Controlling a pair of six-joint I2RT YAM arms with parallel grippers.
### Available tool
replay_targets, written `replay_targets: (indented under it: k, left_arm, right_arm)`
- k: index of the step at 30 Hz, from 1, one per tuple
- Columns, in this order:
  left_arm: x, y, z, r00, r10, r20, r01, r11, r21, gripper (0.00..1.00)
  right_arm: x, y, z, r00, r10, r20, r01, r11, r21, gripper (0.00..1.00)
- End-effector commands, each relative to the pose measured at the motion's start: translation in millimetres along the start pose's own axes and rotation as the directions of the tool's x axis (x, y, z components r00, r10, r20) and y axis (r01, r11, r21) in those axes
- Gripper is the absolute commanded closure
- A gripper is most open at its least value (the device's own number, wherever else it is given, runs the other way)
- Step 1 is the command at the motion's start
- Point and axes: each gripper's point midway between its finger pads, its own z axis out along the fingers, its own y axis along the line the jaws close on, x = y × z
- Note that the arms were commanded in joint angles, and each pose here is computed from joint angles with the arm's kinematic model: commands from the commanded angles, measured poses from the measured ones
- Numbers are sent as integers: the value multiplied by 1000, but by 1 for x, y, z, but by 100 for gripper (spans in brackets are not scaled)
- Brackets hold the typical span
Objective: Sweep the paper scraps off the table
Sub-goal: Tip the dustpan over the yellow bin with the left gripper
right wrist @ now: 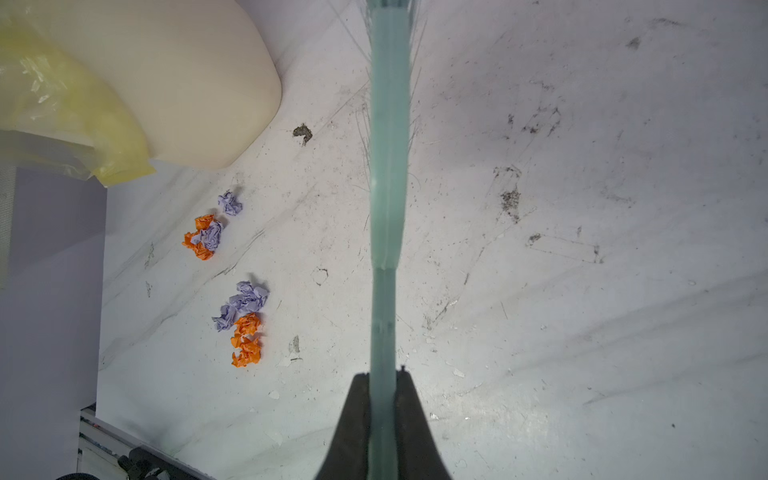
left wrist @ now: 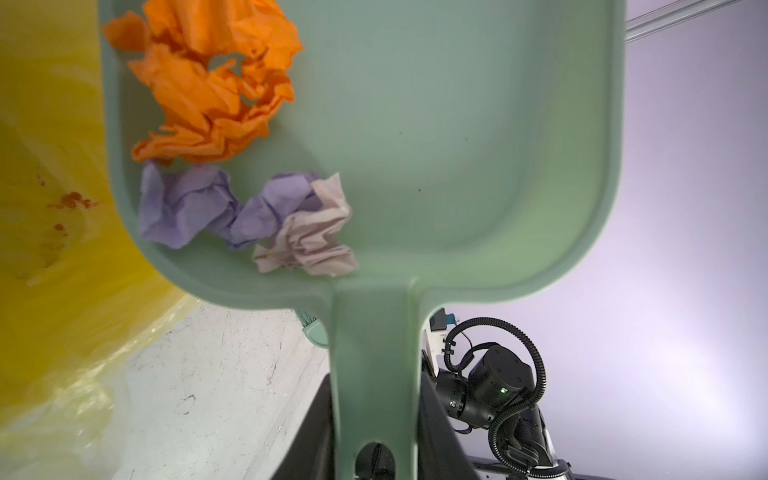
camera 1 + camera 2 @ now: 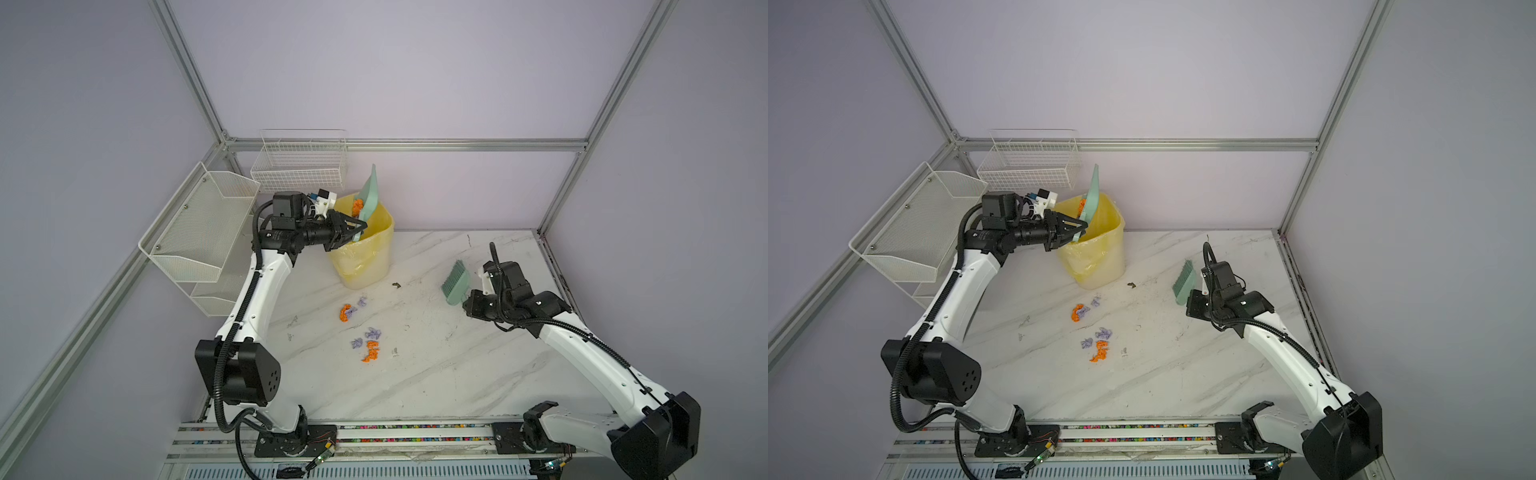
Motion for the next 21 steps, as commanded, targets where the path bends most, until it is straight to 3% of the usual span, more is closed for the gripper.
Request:
replay_targets:
  k: [1, 8, 21]
  left_arm:
    - [1, -13, -7, 1000, 18, 5, -19, 997, 70, 90]
    - [1, -9, -12, 1000, -7, 7, 6, 996, 92, 90]
    - [-14, -25, -22, 994, -106, 0, 100, 938, 333, 90]
  right_arm:
    - [0, -1, -4, 1000, 8, 22, -8, 1000, -9, 100]
    - [-1, 5, -8, 1000, 10, 20, -9, 999, -41, 100]
    - [-1, 5, -8, 1000, 13, 19, -12, 999, -40, 100]
